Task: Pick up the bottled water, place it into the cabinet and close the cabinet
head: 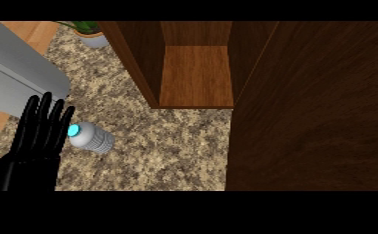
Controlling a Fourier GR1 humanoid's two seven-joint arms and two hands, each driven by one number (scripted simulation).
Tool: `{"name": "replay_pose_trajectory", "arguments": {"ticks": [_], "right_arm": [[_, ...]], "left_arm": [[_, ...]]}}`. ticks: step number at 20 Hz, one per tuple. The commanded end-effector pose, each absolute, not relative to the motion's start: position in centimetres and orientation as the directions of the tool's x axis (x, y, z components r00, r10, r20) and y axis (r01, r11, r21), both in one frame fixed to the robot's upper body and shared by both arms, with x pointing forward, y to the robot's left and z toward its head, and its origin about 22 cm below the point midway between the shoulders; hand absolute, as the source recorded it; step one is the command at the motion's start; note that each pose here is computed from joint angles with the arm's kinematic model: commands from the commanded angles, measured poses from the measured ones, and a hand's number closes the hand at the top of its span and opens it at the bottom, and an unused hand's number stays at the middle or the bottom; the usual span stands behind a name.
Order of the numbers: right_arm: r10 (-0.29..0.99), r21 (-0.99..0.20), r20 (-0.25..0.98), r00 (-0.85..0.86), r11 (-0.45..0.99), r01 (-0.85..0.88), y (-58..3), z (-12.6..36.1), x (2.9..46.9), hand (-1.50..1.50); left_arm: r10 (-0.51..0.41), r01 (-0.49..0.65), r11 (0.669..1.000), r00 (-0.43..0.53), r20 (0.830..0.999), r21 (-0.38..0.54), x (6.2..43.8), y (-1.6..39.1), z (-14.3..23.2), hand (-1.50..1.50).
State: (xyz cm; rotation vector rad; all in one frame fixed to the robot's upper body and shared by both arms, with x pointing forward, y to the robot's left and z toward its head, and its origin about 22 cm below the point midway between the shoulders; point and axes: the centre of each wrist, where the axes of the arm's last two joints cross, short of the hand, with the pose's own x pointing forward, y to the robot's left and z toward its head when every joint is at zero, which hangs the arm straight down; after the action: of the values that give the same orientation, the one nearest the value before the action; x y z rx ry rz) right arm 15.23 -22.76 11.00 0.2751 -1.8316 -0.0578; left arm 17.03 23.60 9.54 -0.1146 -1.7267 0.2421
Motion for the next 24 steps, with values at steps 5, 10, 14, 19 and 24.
{"name": "replay_pose_trajectory", "arguments": {"ticks": [5, 10, 14, 19, 24], "right_arm": [[-0.254, 0.220, 0.944, -0.210, 0.960, -0.171, -23.6, 10.7, 12.8, -1.50], [-0.257, 0.221, 0.943, -0.214, 0.959, -0.175, -23.6, 9.9, 12.0, -1.50], [-0.258, 0.224, 0.944, -0.205, 0.958, -0.177, -23.5, 9.6, 11.6, -1.50], [-0.229, 0.191, 0.945, -0.235, 0.966, -0.172, -23.6, 8.4, 12.1, -1.50], [-0.237, 0.199, 0.947, -0.218, 0.963, -0.182, -21.3, 9.1, 9.9, -1.50]], "left_arm": [[0.234, -0.090, 0.965, -0.128, 0.964, -0.247, 12.6, 24.5, 8.5, -1.50], [0.235, -0.114, 0.962, -0.112, 0.966, -0.247, 12.3, 24.4, 7.2, -1.50], [0.245, -0.116, 0.960, -0.103, 0.964, -0.257, 10.5, 25.0, 6.9, -1.50], [0.203, -0.098, 0.971, -0.162, 0.966, -0.220, 10.8, 27.4, 7.1, -1.50], [0.202, -0.153, 0.963, -0.148, 0.968, -0.224, 9.9, 28.9, 5.3, -1.50]]}}
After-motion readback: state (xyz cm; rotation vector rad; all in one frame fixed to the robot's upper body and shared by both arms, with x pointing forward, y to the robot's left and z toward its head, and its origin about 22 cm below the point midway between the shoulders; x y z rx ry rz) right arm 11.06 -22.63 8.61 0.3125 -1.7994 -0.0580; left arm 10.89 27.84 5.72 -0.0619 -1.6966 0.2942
